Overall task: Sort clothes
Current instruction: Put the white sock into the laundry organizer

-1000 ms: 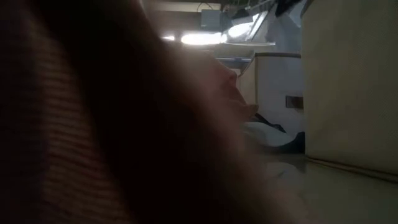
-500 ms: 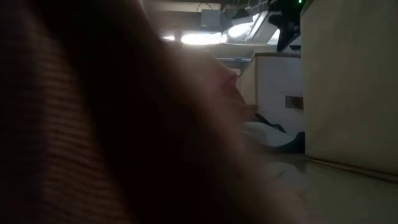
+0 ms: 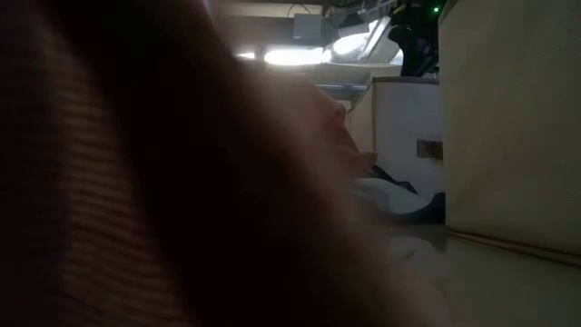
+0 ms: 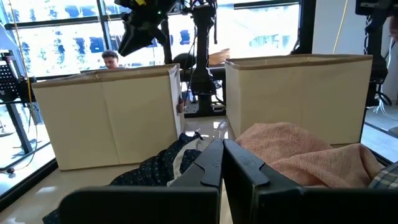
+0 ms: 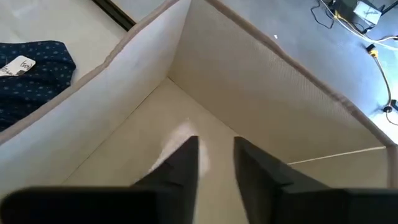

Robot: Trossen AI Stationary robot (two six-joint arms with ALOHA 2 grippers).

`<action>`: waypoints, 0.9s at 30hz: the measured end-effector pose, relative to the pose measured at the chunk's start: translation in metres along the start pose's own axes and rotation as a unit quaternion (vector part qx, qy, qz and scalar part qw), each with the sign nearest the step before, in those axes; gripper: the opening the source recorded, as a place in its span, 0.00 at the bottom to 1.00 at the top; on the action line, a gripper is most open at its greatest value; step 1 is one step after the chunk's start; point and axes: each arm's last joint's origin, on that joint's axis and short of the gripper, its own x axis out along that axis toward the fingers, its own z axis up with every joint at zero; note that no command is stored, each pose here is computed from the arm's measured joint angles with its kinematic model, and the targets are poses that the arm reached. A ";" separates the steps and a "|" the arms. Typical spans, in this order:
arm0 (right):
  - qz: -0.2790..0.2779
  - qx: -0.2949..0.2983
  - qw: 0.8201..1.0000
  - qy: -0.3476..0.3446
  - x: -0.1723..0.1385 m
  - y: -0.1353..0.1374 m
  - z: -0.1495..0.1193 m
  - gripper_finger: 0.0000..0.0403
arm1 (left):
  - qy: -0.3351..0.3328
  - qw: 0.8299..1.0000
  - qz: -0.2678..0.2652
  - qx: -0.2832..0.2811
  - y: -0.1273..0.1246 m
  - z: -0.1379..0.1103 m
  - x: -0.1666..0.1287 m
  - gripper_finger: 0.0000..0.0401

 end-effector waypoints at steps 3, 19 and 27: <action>0.011 0.002 1.000 -0.001 0.000 0.001 0.001 0.40 | 0.000 1.000 0.000 0.000 0.000 0.000 0.000 0.00; 0.241 -0.008 0.963 -0.122 -0.007 0.048 0.029 0.55 | 0.000 1.000 0.000 0.000 0.000 0.000 0.000 0.00; 0.293 -0.065 0.939 -0.167 0.000 0.102 0.032 0.55 | 0.000 1.000 0.000 0.000 0.000 0.000 0.000 0.00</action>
